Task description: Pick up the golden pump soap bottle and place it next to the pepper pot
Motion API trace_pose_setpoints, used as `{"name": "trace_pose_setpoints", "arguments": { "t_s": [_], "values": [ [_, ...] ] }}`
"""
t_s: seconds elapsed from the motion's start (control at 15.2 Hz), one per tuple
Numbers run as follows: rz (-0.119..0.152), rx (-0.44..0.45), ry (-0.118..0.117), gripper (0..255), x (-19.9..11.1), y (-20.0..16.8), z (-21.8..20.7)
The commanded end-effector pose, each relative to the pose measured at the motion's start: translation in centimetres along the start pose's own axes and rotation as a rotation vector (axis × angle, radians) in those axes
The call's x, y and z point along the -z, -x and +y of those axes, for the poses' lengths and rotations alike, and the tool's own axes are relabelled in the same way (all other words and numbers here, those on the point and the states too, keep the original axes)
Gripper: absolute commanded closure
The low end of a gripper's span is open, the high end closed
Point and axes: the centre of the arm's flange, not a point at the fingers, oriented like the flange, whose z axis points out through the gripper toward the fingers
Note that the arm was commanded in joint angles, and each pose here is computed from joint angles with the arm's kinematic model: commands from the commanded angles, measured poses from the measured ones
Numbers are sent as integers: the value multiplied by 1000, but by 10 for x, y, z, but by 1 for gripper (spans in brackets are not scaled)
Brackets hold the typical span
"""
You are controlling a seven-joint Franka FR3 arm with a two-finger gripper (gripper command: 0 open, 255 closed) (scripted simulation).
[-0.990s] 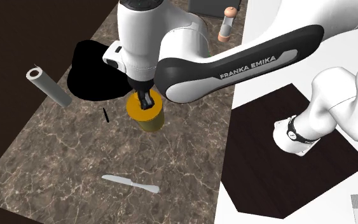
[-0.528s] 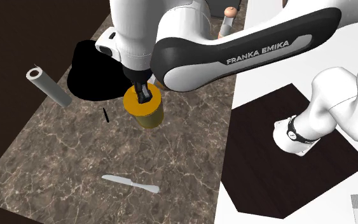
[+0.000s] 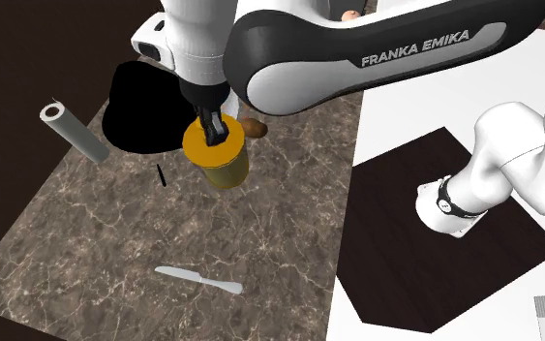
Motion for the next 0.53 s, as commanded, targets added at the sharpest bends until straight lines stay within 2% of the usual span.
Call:
{"name": "trace_pose_setpoints", "arguments": {
  "t_s": [0.0, 0.46],
  "values": [
    [0, 0, 0, 255, 11, -2, 2],
    [0, 0, 0, 255, 47, -7, 6]
  ]
}}
